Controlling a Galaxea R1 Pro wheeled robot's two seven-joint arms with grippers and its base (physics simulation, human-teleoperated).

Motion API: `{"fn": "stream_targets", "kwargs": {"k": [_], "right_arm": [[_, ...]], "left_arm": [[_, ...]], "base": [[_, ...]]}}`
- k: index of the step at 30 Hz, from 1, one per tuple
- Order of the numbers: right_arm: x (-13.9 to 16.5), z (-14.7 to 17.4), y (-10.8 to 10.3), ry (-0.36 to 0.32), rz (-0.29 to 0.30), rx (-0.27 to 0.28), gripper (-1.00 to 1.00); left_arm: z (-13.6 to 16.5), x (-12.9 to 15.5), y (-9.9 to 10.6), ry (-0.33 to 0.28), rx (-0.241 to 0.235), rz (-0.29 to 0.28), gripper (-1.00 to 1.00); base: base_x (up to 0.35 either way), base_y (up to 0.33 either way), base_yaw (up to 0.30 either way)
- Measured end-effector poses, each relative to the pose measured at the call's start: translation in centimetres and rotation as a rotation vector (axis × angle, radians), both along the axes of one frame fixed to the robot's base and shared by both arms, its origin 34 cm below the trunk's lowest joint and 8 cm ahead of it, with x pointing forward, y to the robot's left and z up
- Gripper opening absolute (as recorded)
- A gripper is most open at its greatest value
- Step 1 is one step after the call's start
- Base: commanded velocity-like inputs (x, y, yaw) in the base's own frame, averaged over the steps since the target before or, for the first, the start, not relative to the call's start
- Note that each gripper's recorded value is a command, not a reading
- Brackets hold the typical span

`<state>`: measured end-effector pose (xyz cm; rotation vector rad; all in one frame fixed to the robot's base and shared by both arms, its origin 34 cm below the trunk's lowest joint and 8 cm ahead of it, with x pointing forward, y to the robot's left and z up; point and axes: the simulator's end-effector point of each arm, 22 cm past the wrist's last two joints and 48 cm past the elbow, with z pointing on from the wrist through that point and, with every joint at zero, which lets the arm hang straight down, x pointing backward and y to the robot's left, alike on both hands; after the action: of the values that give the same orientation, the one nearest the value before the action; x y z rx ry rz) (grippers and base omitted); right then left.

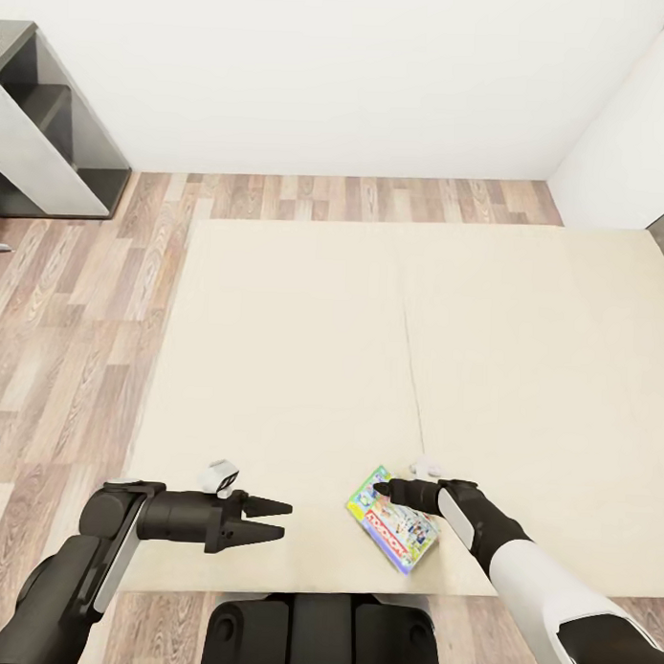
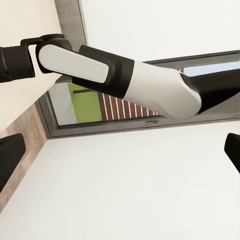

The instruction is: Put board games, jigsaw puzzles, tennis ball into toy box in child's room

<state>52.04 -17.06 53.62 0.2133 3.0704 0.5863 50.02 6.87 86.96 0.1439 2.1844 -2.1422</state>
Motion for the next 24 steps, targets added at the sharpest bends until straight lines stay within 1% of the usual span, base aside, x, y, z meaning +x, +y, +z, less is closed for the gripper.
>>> {"fn": "stream_targets", "kwargs": {"k": [5, 14, 20, 24], "right_arm": [[0.0, 0.0, -0.1, 0.000, 0.000, -0.001, 1.00], [0.0, 0.0, -0.3, 0.001, 0.000, -0.005, 1.00], [0.0, -0.1, -1.5, 0.003, -0.005, -0.018, 1.00], [-0.1, -0.2, -3.1, 0.012, -0.007, -0.036, 1.00]], "left_arm": [[0.0, 0.0, 0.0, 0.000, 0.000, 0.000, 1.00], [0.0, 0.0, 0.0, 0.000, 0.000, 0.000, 1.00], [0.0, 0.0, 0.0, 0.000, 0.000, 0.000, 1.00], [0.0, 0.0, 0.0, 0.000, 0.000, 0.000, 1.00]], "base": [[0.000, 0.055, 0.000], [0.000, 0.005, 0.000], [0.000, 0.000, 0.000], [0.000, 0.000, 0.000]]}}
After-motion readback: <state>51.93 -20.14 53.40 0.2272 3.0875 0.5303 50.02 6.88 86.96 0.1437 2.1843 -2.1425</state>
